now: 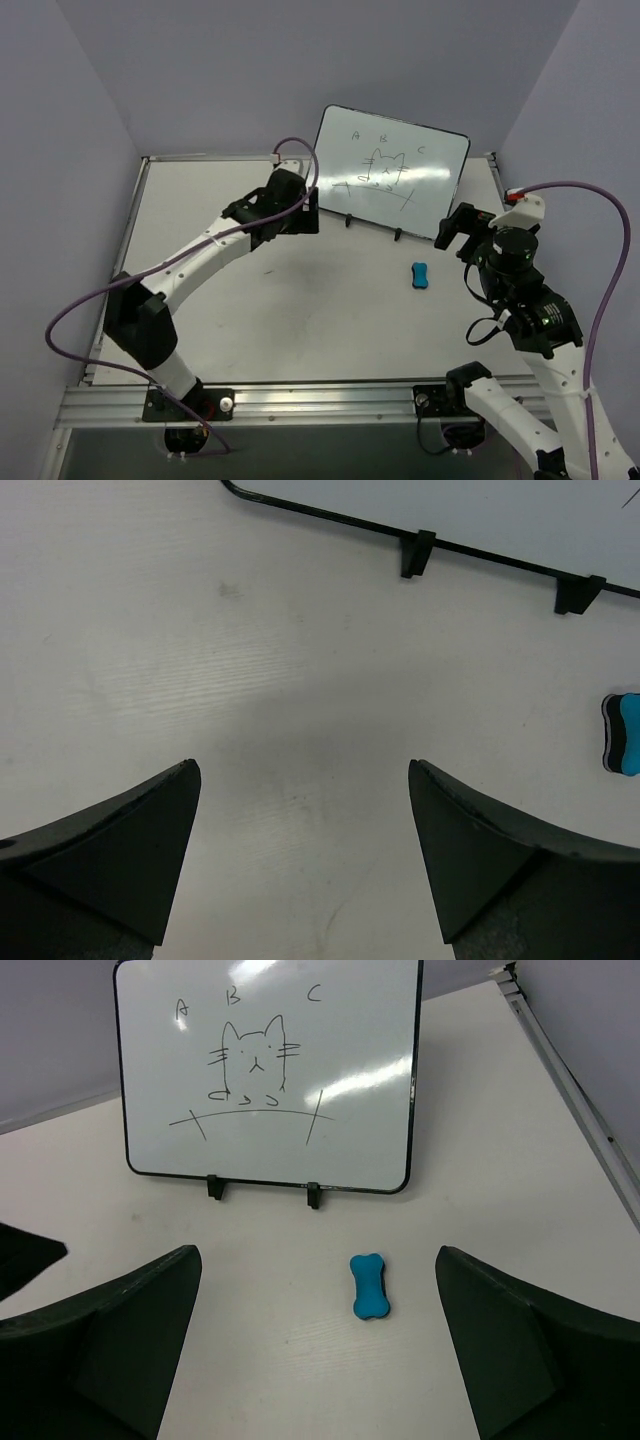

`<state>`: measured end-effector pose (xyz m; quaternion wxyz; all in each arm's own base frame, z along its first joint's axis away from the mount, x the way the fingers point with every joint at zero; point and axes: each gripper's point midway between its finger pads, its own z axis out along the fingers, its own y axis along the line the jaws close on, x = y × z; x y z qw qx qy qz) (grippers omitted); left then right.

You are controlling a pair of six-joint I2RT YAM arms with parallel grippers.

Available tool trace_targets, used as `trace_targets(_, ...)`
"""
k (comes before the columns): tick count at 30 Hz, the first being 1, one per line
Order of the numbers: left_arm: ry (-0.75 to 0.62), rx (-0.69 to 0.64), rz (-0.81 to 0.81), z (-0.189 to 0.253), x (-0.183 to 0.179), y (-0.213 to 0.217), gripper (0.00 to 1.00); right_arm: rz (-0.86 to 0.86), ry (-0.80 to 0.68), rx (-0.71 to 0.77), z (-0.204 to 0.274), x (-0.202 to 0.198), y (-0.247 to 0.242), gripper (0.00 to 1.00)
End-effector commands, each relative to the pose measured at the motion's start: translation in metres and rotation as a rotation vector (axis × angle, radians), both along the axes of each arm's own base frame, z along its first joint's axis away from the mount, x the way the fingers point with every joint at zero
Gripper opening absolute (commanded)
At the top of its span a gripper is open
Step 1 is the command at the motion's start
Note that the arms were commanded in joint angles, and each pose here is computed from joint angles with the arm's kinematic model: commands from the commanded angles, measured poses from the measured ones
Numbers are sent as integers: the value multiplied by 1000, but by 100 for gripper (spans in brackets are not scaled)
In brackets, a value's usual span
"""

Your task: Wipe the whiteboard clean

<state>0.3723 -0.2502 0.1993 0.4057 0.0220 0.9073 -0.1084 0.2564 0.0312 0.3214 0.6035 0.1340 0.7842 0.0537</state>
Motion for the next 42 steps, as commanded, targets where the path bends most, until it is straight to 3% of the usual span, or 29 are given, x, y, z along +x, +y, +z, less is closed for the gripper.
trace_targets(1,-179,-108,-60,40,36,-44,94,40,-49,16,16,-8,4,100)
trace_targets(7,-228,-81,-194,-10,68,-87,100,19,-42,-23,19,-15,-5,100)
trace_targets(11,-247,-55,-259,-32,89,-110,85,9,-52,-13,18,-18,-7,100)
trace_targets(14,-208,-13,-259,-61,100,-116,82,15,-52,-2,17,-18,-5,100)
trace_targets(17,-220,-11,-248,-70,107,-122,72,19,-47,5,14,-18,-4,100)
trace_targets(29,-224,-20,-254,-106,117,-154,66,30,-31,-7,6,-12,0,100)
trace_targets(35,-173,14,-216,-125,120,-151,56,26,-37,-21,11,-17,-4,100)
trace_targets(42,-170,22,-198,-134,118,-146,56,21,-45,-28,12,-18,-6,100)
